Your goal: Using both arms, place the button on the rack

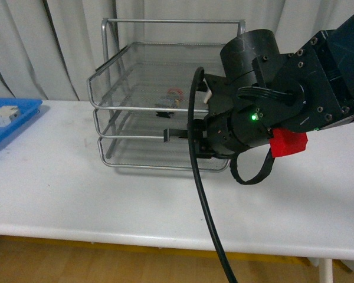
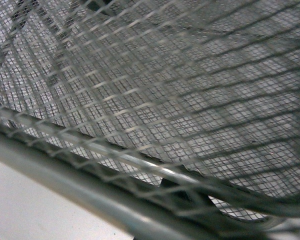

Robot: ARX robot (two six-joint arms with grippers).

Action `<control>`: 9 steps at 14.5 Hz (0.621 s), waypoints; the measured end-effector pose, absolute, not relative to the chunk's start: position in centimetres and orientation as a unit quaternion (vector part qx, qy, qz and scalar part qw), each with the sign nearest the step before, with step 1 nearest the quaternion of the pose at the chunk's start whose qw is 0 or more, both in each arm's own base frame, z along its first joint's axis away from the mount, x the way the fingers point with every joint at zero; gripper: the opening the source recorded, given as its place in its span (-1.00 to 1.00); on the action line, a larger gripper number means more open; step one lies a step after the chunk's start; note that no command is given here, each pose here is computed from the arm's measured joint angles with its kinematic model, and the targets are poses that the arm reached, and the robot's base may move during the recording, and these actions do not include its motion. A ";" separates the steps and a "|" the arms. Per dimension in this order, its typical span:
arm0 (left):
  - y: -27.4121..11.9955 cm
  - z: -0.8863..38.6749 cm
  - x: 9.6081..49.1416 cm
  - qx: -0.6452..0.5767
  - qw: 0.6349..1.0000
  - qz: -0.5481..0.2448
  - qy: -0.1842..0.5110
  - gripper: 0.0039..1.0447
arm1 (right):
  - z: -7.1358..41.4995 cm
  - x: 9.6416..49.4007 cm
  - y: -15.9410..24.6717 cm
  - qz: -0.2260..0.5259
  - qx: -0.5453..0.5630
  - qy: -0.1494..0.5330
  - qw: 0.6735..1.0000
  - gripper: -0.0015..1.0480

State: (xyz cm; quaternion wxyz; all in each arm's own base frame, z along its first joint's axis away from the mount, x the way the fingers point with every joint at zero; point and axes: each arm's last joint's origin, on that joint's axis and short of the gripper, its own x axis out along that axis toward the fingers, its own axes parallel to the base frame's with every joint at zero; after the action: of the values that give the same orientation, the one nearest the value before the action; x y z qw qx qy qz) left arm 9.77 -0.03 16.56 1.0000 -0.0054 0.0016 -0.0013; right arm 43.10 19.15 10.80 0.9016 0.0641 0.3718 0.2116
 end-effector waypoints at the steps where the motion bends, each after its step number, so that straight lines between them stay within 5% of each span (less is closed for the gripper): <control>1: 0.0 16.6 9.8 -0.005 1.000 -0.001 0.002 0.88 | 10.8 43.3 18.7 0.203 0.074 0.367 0.905 -0.97; 6: 0.0 16.6 9.8 -0.005 1.000 -0.002 0.001 0.88 | 13.1 36.0 16.1 0.255 0.139 0.295 0.910 -0.97; 9: 0.0 16.6 9.8 -0.005 1.000 -0.001 0.002 0.88 | 11.0 28.1 9.0 0.231 0.204 0.293 0.905 -0.97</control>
State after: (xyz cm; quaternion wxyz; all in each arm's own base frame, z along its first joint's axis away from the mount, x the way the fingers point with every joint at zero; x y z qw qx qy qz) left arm 9.77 -0.03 16.56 1.0000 -0.0054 0.0016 -0.0013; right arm 28.07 9.02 11.02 0.9050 0.2044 0.2929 0.2312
